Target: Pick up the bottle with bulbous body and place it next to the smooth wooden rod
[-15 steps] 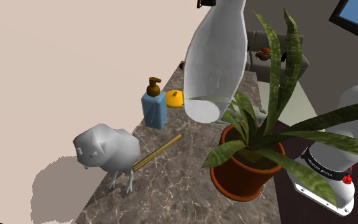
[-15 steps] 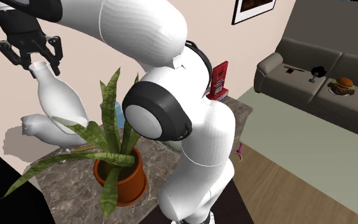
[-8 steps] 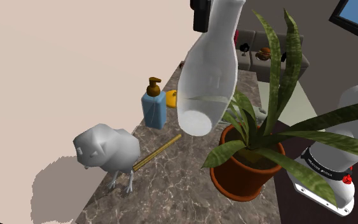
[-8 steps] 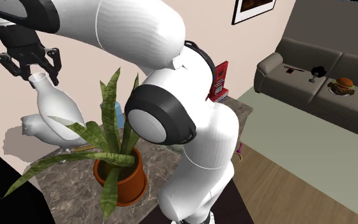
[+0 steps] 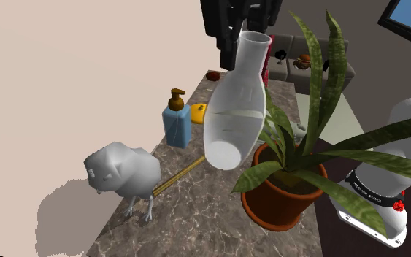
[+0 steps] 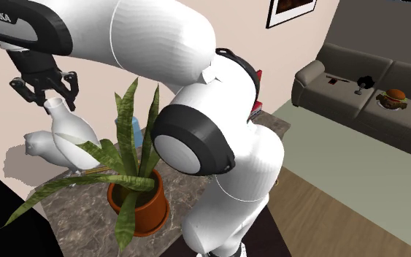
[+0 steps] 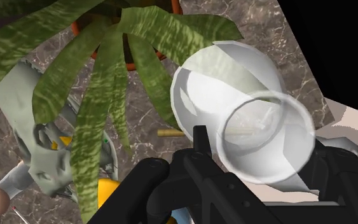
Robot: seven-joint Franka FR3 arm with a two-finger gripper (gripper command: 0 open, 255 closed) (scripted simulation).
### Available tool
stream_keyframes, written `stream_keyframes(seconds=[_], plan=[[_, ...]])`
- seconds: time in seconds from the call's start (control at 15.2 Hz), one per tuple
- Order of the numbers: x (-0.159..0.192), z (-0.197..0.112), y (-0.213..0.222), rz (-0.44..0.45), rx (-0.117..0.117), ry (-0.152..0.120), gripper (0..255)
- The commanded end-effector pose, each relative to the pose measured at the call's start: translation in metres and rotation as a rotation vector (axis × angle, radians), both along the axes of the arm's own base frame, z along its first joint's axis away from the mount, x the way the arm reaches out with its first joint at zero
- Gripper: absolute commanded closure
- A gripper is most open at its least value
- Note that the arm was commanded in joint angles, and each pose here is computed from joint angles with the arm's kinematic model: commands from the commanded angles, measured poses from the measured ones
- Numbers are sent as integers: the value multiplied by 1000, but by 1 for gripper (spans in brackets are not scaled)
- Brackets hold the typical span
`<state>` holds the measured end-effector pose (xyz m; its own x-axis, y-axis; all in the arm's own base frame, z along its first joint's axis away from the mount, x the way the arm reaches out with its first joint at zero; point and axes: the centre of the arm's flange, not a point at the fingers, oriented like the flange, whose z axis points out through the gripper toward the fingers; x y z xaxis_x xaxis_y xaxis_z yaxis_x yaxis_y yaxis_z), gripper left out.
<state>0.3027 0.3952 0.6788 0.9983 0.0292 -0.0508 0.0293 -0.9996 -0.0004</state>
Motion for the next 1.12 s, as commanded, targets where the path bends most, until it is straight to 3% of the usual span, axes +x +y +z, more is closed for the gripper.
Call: stream_keyframes(seconds=[0.0,1.06], plan=[[-1,-11,1,0,1,-1,255],[-1,-95,1,0,1,-1,255]])
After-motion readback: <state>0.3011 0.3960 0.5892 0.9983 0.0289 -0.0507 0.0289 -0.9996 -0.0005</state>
